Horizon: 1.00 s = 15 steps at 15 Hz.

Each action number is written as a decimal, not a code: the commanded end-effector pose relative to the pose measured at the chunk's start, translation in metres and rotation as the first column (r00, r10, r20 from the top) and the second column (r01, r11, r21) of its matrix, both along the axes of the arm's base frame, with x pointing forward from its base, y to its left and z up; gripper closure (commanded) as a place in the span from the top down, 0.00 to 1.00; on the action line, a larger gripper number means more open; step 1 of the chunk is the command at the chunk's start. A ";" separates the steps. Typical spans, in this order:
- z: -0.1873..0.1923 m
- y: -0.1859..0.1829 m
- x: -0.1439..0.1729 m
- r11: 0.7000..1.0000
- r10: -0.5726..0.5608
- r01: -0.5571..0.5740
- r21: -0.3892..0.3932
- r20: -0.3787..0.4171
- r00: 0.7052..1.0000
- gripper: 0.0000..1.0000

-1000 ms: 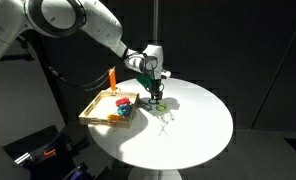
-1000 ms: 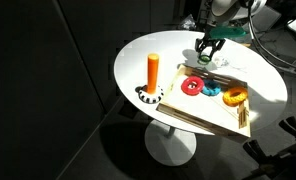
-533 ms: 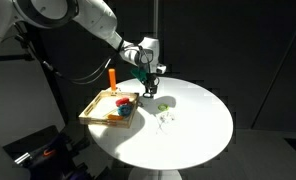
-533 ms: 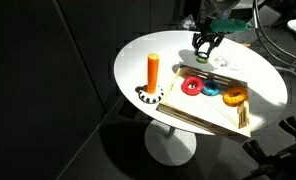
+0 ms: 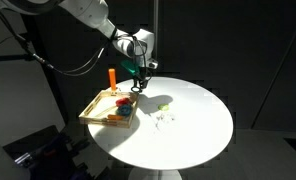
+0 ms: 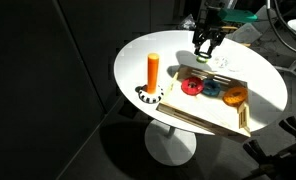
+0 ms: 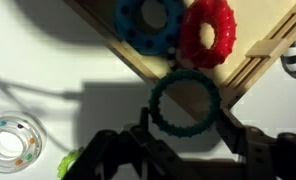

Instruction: Put the dark green ring on the tray

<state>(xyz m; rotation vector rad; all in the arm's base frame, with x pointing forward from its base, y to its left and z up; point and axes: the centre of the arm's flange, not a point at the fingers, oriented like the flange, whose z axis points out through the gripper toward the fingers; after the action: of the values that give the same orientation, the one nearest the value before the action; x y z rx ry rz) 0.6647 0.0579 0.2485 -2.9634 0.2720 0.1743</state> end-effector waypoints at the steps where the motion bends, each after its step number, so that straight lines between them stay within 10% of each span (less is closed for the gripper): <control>1: 0.020 -0.004 -0.030 0.996 0.073 -0.069 0.057 -0.070 0.995 0.44; 9: 0.025 0.006 -0.063 0.980 0.193 -0.181 0.083 -0.172 0.966 0.44; 11: 0.026 0.008 -0.067 0.976 0.211 -0.197 0.091 -0.184 0.960 0.92; 15: 0.033 0.009 -0.071 0.969 0.245 -0.234 0.081 -0.184 0.952 1.00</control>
<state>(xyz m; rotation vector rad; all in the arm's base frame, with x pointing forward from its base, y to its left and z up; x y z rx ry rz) 0.6061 0.0687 0.2658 -2.9051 -0.0125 0.4963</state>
